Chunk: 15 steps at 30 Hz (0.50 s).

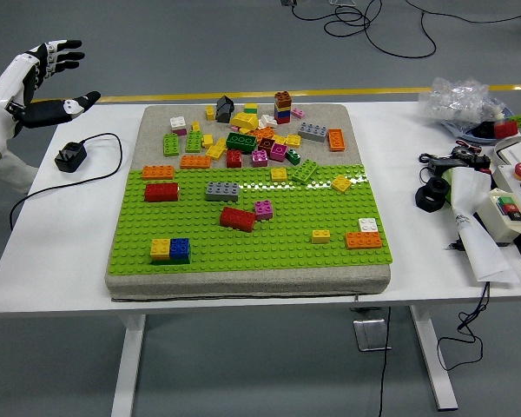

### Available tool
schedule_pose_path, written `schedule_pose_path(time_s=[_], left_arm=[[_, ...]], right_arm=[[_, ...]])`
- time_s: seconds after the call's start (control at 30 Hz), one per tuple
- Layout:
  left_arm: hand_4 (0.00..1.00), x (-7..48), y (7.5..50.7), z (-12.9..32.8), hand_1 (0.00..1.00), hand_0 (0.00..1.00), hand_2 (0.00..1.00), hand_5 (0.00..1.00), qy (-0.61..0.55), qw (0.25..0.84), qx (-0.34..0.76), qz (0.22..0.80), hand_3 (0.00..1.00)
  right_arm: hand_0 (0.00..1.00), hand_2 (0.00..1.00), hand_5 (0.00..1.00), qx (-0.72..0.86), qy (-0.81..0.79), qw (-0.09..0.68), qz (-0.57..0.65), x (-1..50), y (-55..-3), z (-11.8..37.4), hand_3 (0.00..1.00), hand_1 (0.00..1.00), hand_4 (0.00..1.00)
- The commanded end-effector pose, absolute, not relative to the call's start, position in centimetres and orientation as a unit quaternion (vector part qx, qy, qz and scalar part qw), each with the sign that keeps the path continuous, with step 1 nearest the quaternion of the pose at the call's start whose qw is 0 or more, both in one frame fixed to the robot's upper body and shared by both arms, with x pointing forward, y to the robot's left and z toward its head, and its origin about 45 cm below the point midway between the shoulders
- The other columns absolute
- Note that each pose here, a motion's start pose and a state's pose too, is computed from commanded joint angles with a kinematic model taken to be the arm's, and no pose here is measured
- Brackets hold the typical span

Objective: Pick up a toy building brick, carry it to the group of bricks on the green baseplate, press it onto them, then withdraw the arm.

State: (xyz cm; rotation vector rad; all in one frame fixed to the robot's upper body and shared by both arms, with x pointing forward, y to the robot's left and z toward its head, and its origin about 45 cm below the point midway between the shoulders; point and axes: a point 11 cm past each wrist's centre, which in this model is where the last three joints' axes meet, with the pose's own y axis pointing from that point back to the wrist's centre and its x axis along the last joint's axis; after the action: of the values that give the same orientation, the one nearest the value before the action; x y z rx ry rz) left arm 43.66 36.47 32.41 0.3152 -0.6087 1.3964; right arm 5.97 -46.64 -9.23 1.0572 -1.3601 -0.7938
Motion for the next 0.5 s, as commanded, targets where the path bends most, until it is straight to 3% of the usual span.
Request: schedule_pose_path(time_s=[0.5], left_arm=[[0.826,43.36,35.52,33.25,0.847,0.924,0.830,0.123,-0.348,0.698,0.204,0.591,0.861]], right_arm=[[0.765,0.767,0.703,0.451,-0.587,0.579,-0.343,5.97,-46.59,-9.25,0.770,0.716,0.969]])
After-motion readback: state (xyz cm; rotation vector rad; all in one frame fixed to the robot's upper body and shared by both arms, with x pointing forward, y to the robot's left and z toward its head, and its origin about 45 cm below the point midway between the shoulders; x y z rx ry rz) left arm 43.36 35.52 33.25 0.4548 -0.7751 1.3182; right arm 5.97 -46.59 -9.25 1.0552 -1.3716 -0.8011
